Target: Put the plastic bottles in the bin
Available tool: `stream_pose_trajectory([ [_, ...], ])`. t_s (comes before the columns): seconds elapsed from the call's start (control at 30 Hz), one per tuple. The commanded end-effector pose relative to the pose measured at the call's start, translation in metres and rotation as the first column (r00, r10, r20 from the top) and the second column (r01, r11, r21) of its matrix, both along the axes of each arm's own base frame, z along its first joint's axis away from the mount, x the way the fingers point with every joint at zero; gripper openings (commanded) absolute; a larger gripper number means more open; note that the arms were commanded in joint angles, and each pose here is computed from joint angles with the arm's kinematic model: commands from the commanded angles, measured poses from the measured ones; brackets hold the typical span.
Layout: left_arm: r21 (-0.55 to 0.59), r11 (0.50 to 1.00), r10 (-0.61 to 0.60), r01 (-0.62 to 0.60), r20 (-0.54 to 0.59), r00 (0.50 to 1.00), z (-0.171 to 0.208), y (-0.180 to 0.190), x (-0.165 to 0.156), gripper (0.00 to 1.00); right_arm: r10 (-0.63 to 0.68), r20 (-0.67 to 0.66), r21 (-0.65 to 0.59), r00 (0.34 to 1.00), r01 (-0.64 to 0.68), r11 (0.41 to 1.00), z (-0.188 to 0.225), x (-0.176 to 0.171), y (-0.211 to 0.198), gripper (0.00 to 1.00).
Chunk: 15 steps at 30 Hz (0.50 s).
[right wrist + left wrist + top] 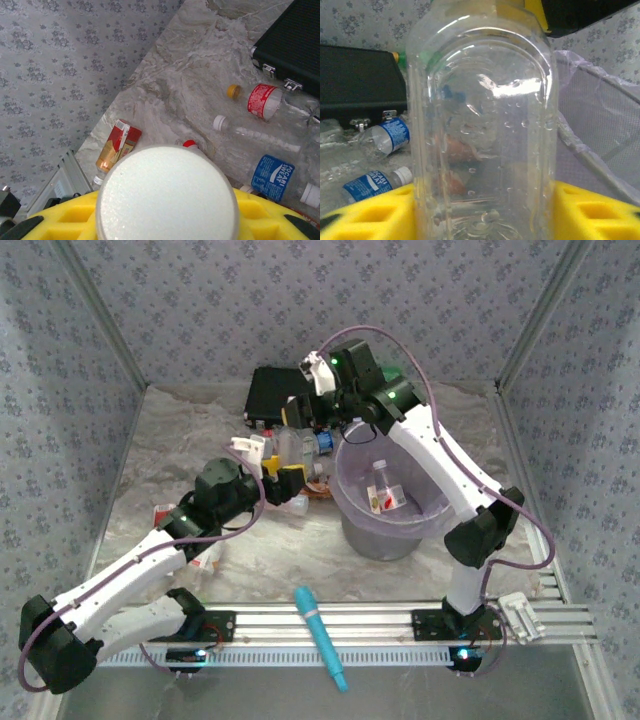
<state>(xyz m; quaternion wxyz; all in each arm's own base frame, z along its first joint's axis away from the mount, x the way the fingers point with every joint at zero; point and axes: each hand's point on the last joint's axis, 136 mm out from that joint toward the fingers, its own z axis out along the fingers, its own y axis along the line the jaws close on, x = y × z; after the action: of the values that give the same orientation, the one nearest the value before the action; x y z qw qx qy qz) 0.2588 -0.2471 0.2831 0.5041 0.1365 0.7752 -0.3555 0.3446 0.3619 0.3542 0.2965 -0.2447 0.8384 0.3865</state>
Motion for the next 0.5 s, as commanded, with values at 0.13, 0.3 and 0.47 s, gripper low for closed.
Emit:
stream_pose_trajectory([
  [0.13,0.117,0.989,0.094,-0.088,-0.046,0.995,-0.006,0.035,-0.012,0.95,0.016,0.118,0.043,0.993,-0.022,0.999,0.043,0.001,-0.005,0.28],
  [0.3,0.315,0.930,0.263,-0.190,-0.210,0.942,-0.043,0.078,-0.027,0.97,-0.027,0.178,0.029,0.984,0.022,0.999,0.066,0.005,-0.027,0.27],
  [0.47,0.487,0.848,0.376,-0.207,-0.280,0.883,-0.077,0.112,-0.045,0.98,-0.090,0.217,0.013,0.972,0.089,0.996,0.085,0.006,-0.059,0.26],
])
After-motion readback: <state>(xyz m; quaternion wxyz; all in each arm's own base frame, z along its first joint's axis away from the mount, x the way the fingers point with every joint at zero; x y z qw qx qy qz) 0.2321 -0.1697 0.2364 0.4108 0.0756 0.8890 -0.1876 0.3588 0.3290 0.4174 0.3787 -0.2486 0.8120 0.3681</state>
